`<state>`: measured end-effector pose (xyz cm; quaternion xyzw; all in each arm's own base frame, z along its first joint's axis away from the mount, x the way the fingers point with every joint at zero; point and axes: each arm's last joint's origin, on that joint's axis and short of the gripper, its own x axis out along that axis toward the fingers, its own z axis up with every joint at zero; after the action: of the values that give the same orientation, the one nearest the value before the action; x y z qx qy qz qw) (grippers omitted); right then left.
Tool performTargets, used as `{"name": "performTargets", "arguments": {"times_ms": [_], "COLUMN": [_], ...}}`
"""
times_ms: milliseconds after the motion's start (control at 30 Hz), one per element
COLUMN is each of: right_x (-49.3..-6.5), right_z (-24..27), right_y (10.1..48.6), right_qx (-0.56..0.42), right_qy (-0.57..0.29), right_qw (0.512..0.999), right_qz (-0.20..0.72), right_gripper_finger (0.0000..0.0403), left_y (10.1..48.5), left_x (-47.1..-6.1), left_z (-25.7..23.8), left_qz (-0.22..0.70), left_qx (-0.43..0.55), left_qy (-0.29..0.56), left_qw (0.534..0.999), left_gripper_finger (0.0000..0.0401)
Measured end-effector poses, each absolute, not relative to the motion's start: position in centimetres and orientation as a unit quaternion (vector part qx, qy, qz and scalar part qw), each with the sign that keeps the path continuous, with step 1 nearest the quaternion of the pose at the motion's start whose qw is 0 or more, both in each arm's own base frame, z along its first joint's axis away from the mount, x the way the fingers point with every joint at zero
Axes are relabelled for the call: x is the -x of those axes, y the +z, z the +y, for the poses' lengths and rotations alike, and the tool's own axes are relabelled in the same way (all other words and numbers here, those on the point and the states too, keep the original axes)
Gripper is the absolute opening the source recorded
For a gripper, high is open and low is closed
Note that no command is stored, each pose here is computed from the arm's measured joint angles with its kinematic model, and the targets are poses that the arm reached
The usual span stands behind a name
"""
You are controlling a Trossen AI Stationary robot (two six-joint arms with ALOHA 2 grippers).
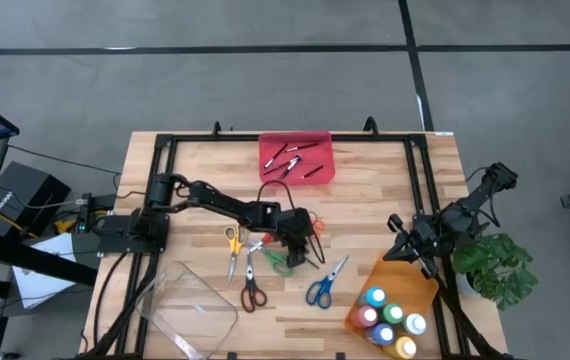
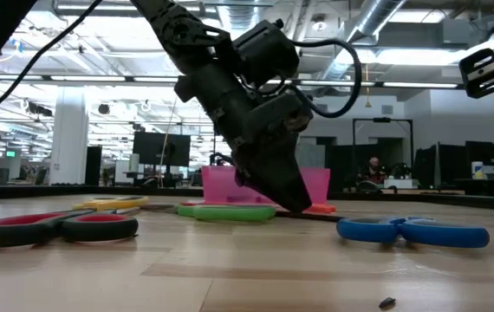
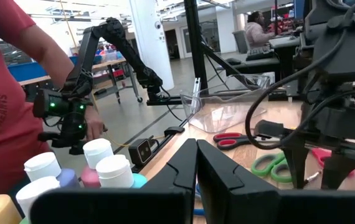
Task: Pick & Place Paint Supplies
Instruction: Put the silver brush into the red bin
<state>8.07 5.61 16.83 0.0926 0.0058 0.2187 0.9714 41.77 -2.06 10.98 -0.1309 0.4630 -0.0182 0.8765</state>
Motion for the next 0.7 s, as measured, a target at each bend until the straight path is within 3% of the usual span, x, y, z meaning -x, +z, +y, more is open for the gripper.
{"name": "performTargets", "arguments": {"times_ms": [333,533,700], "right_x": [-8.1,-8.1,-8.1], "right_z": [5.6,5.6,5.6], "right_y": [16.8,16.8,16.8], "right_qx": [-0.093,-0.093,-0.093], "right_qy": [0.219,0.219,0.219], "right_qw": [0.971,0.971,0.971], "right_qz": [0.006,0.006,0.006], "right_gripper_finger": [0.0008,0.0008,0.0008], "left_y": [11.8,14.9,15.0], "left_x": [-41.7,-41.1,-40.8], "left_z": [-1.4,0.3,1.4], "left_qz": [0.45,0.427,0.433], "left_qx": [0.171,0.095,0.077], "left_qy": [0.011,0.012,0.024], "left_qw": [0.877,0.899,0.898], "left_gripper_finger": [0.0145,0.0145,0.0145]}}
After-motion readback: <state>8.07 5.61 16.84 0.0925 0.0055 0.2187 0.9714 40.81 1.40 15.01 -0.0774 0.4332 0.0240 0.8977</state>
